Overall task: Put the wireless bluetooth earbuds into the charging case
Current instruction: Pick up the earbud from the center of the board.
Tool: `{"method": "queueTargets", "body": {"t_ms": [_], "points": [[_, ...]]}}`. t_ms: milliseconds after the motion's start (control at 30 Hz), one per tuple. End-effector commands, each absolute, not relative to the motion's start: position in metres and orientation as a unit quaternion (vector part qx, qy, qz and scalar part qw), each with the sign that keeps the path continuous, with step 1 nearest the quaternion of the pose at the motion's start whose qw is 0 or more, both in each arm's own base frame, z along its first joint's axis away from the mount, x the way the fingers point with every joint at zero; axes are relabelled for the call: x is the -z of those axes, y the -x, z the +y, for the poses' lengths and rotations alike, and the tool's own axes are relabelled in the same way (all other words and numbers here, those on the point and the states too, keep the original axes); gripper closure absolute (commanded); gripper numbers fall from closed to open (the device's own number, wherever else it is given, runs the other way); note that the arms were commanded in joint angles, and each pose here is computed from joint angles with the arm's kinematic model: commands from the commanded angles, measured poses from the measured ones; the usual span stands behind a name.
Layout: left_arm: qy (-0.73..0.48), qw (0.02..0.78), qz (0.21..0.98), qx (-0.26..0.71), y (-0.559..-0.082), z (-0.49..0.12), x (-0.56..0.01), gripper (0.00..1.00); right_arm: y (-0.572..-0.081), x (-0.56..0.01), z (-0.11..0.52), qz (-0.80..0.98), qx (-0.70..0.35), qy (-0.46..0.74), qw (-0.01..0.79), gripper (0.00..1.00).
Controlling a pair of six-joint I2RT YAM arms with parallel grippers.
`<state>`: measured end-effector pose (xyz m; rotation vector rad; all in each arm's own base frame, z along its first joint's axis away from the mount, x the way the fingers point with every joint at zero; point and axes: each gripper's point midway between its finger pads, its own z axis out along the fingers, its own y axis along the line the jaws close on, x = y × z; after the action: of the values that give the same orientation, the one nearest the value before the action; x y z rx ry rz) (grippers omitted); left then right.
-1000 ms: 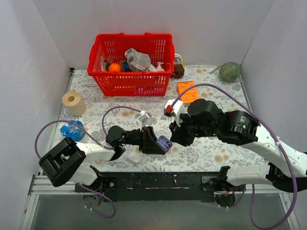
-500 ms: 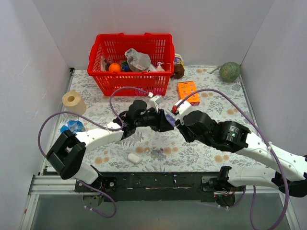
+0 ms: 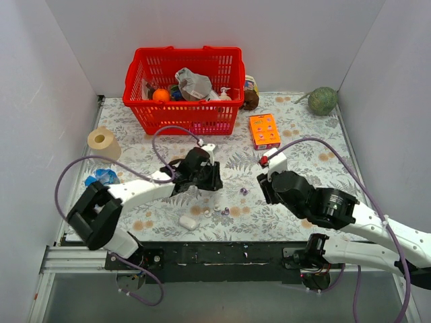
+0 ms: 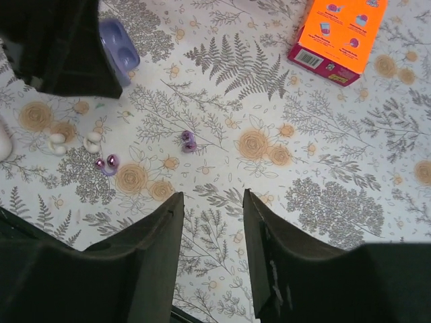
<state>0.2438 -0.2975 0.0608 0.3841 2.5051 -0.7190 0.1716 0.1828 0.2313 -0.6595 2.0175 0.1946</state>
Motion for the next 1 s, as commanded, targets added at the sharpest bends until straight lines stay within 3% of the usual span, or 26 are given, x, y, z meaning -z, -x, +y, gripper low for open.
{"method": "queueTargets", "body": {"t_ms": [0,67,167,267,400,500,700,967], "points": [[-0.077,0.405,0.855,0.313,-0.27,-0.288,-0.153,1.0,-0.188,-0.245,0.202,0.796,-0.139,0.247,0.535,0.48],[-0.034,0.457,0.795,0.397,-0.264,-0.287,-0.213,1.0,-0.198,-0.234,0.208,0.82,-0.162,0.256,0.486,0.43],[0.058,0.449,0.763,0.461,-0.248,-0.269,-0.235,1.0,-0.216,-0.192,0.207,0.863,-0.177,0.244,0.405,0.44],[-0.027,0.447,0.713,0.54,-0.208,-0.276,-0.252,1.0,-0.232,-0.189,0.216,0.847,-0.209,0.242,0.425,0.51],[-0.073,0.442,0.703,0.553,-0.187,-0.273,-0.249,1.0,-0.243,-0.151,0.226,0.875,-0.183,0.263,0.362,0.57],[-0.087,0.439,0.702,0.554,-0.176,-0.267,-0.246,1.0,-0.256,-0.139,0.232,0.88,-0.183,0.25,0.359,0.59],[-0.09,0.463,0.681,0.56,-0.167,-0.256,-0.256,0.9,-0.277,-0.11,0.233,0.899,-0.206,0.198,0.332,0.59],[-0.107,0.437,0.698,0.557,-0.16,-0.259,-0.241,0.94,-0.29,-0.077,0.234,0.912,-0.187,0.195,0.308,0.6]]}}
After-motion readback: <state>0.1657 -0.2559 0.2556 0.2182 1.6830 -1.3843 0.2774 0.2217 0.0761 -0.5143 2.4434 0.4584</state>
